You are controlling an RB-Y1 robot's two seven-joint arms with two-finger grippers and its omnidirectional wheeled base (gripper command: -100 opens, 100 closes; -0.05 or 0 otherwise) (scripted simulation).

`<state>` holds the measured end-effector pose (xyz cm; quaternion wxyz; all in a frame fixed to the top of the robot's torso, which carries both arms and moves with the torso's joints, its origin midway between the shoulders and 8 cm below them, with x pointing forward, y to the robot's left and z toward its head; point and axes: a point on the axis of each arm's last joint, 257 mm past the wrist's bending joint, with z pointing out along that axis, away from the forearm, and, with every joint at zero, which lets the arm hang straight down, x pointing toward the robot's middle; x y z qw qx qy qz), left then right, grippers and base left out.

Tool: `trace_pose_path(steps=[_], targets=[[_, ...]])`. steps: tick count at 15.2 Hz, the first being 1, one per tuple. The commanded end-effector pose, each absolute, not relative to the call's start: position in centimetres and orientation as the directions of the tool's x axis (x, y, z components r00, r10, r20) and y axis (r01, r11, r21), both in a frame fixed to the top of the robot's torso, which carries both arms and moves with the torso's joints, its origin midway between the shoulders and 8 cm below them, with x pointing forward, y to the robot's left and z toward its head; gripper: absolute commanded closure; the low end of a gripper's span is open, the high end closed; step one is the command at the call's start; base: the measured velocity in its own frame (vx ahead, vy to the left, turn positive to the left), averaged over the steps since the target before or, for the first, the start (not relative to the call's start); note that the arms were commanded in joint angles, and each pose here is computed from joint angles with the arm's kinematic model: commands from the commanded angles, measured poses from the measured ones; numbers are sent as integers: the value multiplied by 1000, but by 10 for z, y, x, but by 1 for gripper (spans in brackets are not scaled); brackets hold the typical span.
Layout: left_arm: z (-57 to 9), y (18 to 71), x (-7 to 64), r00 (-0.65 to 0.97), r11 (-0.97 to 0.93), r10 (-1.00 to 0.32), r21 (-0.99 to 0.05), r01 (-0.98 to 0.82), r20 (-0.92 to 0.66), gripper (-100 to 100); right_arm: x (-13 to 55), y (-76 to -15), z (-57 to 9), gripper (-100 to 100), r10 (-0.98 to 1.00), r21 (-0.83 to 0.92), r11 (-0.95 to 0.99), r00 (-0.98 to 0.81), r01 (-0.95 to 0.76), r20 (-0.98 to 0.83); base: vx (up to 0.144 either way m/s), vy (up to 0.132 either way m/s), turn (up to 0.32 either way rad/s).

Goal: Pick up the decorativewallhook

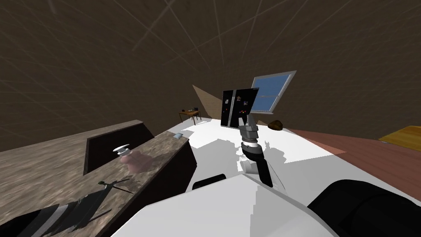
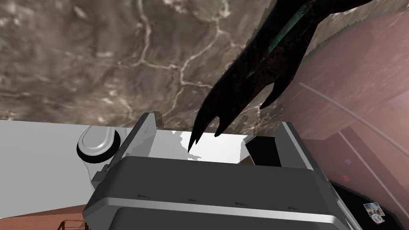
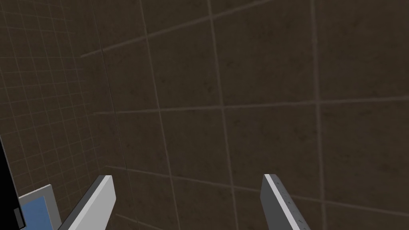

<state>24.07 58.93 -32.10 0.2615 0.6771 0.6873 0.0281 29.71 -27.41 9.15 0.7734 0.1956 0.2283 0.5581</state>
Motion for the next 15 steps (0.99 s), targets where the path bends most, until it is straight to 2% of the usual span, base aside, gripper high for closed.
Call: trace_pose_path(steps=[1,6,12,15], targets=[[-320,610,218,66,32,960,344,938,-272,-100,297,-274,91,0,953,557,301,273,-774,-135,27,9,-167],[-322,646,171,54,-3,978,245,970,-199,-100,297,-274,91,0,953,557,301,273,-774,-135,35,19,-241],[-319,689,80,54,-50,991,35,998,-124,-100,297,-274,91,0,953,557,301,273,-774,-135,50,26,-265],[-317,696,55,55,-58,992,-22,998,-116,-100,297,-274,91,0,953,557,301,273,-774,-135,65,21,-198]])
